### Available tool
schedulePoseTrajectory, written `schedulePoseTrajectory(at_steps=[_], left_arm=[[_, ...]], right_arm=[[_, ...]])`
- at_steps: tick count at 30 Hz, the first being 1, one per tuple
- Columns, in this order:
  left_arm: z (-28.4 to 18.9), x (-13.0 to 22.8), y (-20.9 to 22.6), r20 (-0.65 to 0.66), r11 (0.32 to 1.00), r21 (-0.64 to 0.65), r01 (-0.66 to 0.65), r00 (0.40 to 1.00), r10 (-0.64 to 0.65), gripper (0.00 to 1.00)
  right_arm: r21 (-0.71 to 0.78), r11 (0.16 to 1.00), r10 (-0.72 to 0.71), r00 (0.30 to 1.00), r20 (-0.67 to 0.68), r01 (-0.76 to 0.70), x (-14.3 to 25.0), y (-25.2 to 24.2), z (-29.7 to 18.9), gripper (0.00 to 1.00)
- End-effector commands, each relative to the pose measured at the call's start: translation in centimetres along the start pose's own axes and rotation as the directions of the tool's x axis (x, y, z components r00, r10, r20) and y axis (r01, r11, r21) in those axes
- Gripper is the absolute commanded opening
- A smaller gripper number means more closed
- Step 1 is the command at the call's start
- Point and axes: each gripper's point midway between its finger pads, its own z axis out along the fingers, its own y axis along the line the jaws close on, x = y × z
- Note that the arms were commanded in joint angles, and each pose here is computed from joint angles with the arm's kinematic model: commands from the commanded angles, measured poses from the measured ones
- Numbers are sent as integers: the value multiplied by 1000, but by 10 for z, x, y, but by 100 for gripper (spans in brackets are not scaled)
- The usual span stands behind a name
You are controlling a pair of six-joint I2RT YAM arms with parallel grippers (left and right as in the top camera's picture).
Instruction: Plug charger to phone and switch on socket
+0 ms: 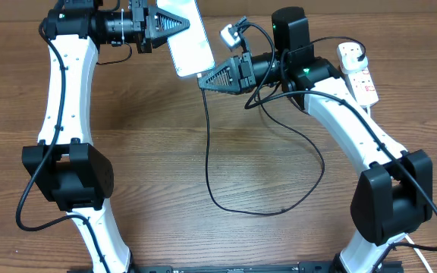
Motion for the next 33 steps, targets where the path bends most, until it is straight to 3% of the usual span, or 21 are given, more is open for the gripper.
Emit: schedulePoseTrajectory(at_steps=[1,33], left_arm=[[2,2,-11,-12,999,22,-26,1000,27,4],[14,8,-13,-36,999,24,-38,999,39,4]], right_arm=[[-11,999,-31,1000,0,31,-2,8,-3,4],[20,999,-28,999,31,28,-9,3,-6,4]])
